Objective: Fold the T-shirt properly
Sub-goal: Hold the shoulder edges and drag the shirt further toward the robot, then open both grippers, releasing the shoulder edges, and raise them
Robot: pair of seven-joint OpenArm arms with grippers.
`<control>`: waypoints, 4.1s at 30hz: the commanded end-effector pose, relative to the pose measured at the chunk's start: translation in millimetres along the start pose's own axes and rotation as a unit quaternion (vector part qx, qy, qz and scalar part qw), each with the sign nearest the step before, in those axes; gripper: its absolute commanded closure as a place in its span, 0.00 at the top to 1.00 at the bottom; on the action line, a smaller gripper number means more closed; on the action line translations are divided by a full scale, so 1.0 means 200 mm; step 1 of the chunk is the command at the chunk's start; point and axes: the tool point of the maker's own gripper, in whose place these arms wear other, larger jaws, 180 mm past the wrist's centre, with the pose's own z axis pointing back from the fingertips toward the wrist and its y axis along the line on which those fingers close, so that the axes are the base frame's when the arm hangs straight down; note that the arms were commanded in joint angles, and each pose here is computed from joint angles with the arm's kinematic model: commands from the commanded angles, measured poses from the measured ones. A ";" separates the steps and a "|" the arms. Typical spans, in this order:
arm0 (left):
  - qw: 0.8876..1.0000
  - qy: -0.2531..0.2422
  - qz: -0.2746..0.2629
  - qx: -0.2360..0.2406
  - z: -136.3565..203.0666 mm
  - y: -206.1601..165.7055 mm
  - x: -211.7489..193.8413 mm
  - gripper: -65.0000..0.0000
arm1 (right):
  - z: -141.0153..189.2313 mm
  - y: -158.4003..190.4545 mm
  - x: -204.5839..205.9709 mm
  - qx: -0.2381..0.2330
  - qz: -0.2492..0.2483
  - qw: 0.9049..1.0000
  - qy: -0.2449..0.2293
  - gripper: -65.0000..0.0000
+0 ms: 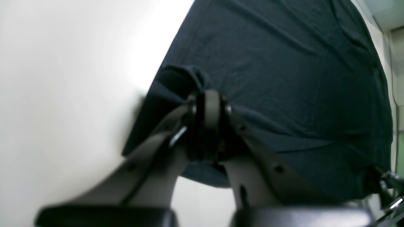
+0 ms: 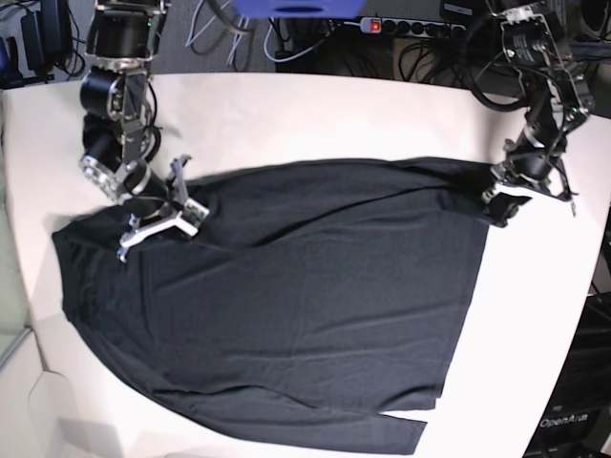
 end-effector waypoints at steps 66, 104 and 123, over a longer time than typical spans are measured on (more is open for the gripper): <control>0.998 0.047 -0.006 0.042 0.25 0.05 -0.15 0.00 | 0.18 -0.21 -0.06 -0.113 -0.012 0.993 0.019 0.01; 0.971 0.017 -0.238 0.016 0.12 0.04 0.16 0.00 | 0.32 -0.46 -0.12 -0.205 -0.149 0.953 0.167 0.18; 0.978 0.122 -0.166 0.026 0.15 0.09 -0.24 0.00 | 0.40 -0.28 -0.33 -0.183 -0.214 0.943 0.180 0.01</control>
